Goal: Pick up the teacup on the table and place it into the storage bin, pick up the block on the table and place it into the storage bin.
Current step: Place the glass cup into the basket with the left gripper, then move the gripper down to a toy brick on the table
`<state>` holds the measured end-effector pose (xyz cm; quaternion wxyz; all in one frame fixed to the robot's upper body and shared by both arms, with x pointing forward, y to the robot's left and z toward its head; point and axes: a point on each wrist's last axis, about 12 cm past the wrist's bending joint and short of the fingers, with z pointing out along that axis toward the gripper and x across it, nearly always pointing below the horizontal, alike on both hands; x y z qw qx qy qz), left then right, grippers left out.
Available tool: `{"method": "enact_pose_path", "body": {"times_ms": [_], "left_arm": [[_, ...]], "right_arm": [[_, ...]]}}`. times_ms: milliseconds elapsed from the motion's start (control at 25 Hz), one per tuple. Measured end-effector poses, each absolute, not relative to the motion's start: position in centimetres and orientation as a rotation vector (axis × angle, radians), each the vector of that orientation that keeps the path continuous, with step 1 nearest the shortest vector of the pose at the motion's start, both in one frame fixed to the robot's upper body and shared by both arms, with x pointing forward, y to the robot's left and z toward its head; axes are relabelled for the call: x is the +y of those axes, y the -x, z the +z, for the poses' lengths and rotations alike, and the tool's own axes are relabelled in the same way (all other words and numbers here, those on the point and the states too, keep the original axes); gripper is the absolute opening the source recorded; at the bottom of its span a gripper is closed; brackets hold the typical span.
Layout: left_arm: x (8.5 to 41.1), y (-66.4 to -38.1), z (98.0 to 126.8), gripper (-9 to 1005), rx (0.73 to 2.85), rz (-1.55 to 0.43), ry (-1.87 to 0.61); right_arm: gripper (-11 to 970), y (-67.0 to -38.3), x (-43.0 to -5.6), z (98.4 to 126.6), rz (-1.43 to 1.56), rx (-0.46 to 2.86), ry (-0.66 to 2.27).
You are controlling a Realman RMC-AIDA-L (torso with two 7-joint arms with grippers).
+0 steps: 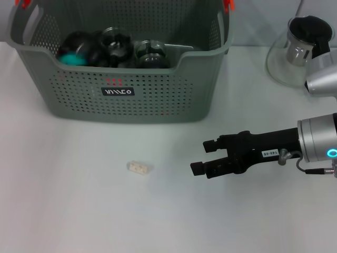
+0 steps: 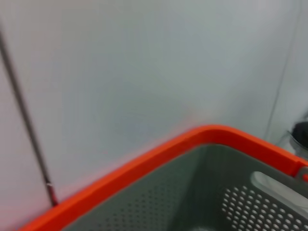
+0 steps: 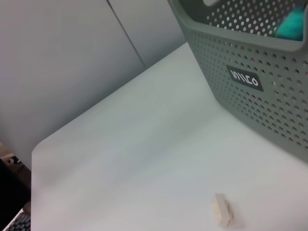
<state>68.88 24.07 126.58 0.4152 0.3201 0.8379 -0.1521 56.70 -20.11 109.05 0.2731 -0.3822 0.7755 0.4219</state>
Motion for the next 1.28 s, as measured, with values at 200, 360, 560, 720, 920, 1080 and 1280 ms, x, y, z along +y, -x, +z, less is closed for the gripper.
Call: {"method": "enact_pose_path", "body": {"times_ms": [200,360,560,720,920,1080,1280], "left_arm": [[25.8,-67.0,129.1,679,2.037,-0.462,-0.769],[26.4,-62.8,131.0,798,1.927,-0.664,-0.911],[26.1,-58.0,130.1,935,1.822,-0.843,-1.189],[25.6,-55.2,126.7,948,1.837,-0.911,-1.367],[24.8,-54.0,124.1,943,1.897,-0.921,-1.433],[23.6,-53.8,121.3,938,1.986,-0.913,-1.467],[22.2,-54.3,117.8,933,2.069,-0.843,-1.497]], "right_arm": [[942,-56.6,-20.2,108.9,1.133,2.087,1.027],[942,-56.6,-20.4,108.8,1.125,2.088,1.023],[941,-56.7,-20.5,108.8,1.12,2.086,1.017],[942,-56.6,-20.6,108.7,1.122,2.089,1.013],[942,-56.5,-20.7,108.6,1.123,2.094,1.006],[942,-56.5,-20.9,108.6,1.12,2.096,1.001],[942,-56.7,-21.1,108.8,1.114,2.09,0.998]]}}
